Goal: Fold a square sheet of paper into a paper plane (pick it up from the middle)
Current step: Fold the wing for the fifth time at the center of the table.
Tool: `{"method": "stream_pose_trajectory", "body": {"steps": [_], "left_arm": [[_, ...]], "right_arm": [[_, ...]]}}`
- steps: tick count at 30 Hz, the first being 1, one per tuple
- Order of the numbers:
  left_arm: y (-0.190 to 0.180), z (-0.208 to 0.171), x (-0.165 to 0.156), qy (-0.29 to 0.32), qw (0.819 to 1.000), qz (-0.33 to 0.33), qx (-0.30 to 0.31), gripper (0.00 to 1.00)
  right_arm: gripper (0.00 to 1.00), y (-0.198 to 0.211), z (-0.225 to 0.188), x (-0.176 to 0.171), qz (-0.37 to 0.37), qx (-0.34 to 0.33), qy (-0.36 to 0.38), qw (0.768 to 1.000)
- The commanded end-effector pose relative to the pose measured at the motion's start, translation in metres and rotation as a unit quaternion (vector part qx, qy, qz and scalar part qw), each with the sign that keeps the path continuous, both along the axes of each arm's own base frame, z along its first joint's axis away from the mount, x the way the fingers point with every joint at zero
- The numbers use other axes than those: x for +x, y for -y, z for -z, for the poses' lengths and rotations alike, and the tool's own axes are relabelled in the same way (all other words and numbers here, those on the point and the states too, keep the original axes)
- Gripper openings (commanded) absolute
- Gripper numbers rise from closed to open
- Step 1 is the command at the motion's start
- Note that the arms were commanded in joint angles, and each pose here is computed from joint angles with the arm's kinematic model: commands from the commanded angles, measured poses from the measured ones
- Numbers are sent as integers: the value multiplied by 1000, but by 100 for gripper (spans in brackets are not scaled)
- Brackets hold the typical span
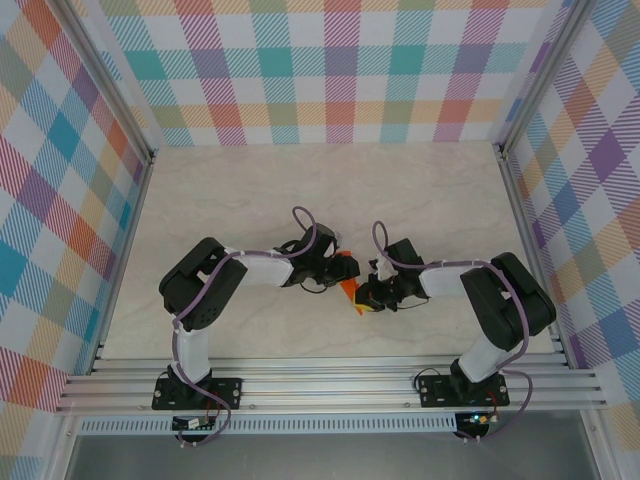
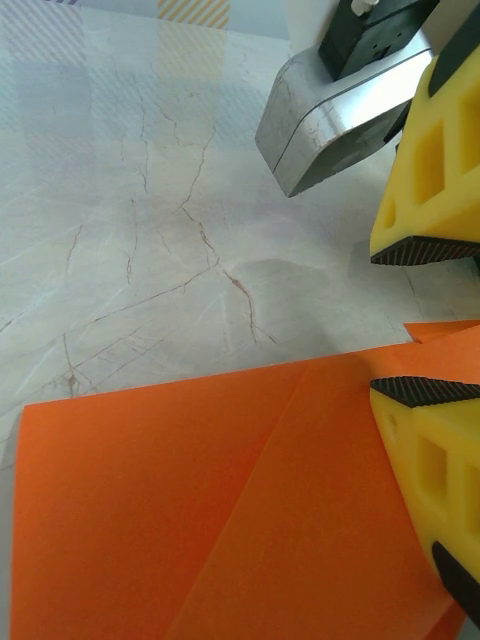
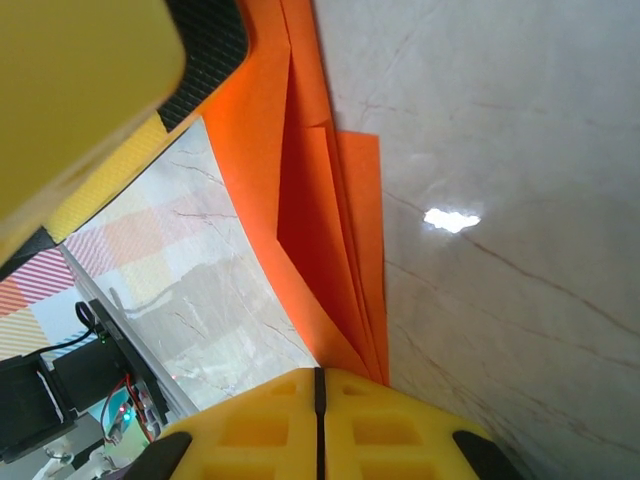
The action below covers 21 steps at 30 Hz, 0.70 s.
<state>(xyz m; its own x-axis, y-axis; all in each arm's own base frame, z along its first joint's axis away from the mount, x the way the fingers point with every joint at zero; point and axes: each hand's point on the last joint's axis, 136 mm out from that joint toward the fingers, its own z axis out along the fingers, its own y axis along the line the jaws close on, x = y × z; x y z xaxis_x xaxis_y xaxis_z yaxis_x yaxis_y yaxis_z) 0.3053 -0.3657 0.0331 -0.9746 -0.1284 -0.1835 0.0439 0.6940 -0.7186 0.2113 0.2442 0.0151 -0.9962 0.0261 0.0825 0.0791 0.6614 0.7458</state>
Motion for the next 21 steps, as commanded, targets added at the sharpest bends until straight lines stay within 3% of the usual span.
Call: {"method": "stream_pose_trajectory", "body": {"steps": [1, 5, 13, 21], "left_arm": [[-9, 20, -3, -21, 999, -1, 28, 37], [-10, 21, -3, -22, 999, -2, 29, 37], [-9, 21, -3, -23, 999, -3, 30, 37], [-9, 21, -3, -25, 999, -3, 29, 37]], "right_arm": [[8, 8, 10, -27, -12, -9, -47, 999], [8, 9, 3, -30, -17, -5, -45, 999], [7, 16, 26, -47, -21, -22, -86, 996], [7, 17, 8, -45, -31, -25, -59, 997]]}}
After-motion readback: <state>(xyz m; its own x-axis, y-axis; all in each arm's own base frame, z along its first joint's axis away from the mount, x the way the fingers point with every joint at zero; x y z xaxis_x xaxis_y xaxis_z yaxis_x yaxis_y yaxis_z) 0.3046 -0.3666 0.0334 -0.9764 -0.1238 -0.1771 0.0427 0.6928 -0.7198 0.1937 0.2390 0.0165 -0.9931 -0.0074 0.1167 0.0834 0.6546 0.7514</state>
